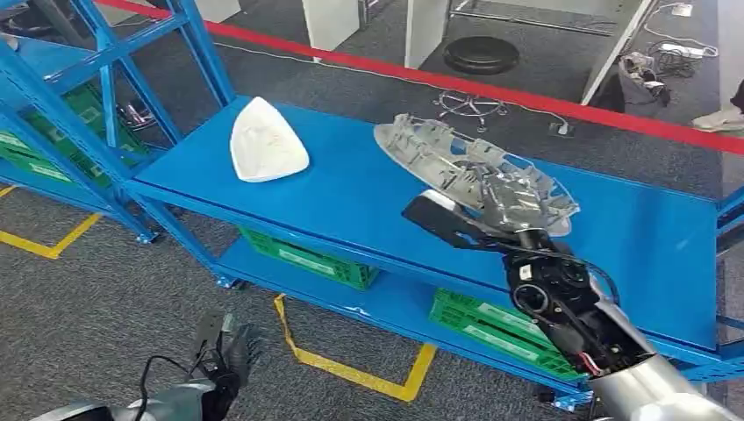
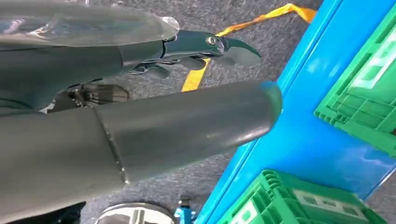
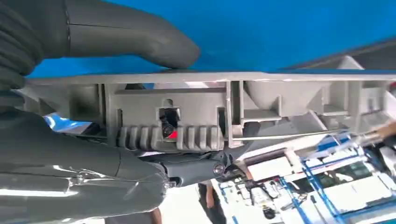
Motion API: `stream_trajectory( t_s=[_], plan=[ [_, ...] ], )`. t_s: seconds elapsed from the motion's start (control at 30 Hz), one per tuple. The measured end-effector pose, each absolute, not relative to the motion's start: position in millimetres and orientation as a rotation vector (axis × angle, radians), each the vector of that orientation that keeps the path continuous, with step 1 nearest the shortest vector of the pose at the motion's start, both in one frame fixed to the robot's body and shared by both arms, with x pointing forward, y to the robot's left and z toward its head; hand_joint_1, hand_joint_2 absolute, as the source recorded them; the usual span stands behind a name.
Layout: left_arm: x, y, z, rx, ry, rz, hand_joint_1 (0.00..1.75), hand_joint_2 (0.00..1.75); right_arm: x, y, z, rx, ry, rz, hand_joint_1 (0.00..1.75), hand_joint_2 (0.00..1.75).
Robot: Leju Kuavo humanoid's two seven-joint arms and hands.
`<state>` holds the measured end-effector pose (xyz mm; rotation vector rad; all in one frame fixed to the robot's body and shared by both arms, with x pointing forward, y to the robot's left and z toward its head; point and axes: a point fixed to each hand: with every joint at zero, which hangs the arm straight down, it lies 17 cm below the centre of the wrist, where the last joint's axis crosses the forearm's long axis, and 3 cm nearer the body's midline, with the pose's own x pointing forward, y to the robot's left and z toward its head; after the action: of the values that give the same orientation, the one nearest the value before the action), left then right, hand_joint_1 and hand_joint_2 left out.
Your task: Take the parts from the cabinet and place them on the table.
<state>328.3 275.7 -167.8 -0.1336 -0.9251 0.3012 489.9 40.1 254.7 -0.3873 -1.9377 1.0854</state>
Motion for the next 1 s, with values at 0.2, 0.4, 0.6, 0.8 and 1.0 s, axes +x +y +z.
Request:
stream_trajectory(
  t_s=[0.2,0.4,0.6,0.8,1.0],
  plan=[
    [329,273,-163,-0.161,-0.953,0.296,0.00,0.00,489,18,291,-0.143,-1.978,0.888,1.75,1.75],
    [329,274,-162,-0.167,-0.963,0.305,0.00,0.00,477,8,314,0.259,-1.926,0.688,1.75,1.75],
    [329,274,-162,-0.163,-0.964,0.300,0.00,0.00,461,7,331,0.494,-1.894,0.605,1.75,1.75],
    [329,276,-163,-0.152,-0.963,0.298,0.00,1.75,447,7,343,0.680,-1.873,0.547,1.75,1.75],
    [330,279,-164,-0.125,-0.965,0.278,0.00,1.75,433,5,364,0.799,-1.915,0.512,1.75,1.75]
  ],
)
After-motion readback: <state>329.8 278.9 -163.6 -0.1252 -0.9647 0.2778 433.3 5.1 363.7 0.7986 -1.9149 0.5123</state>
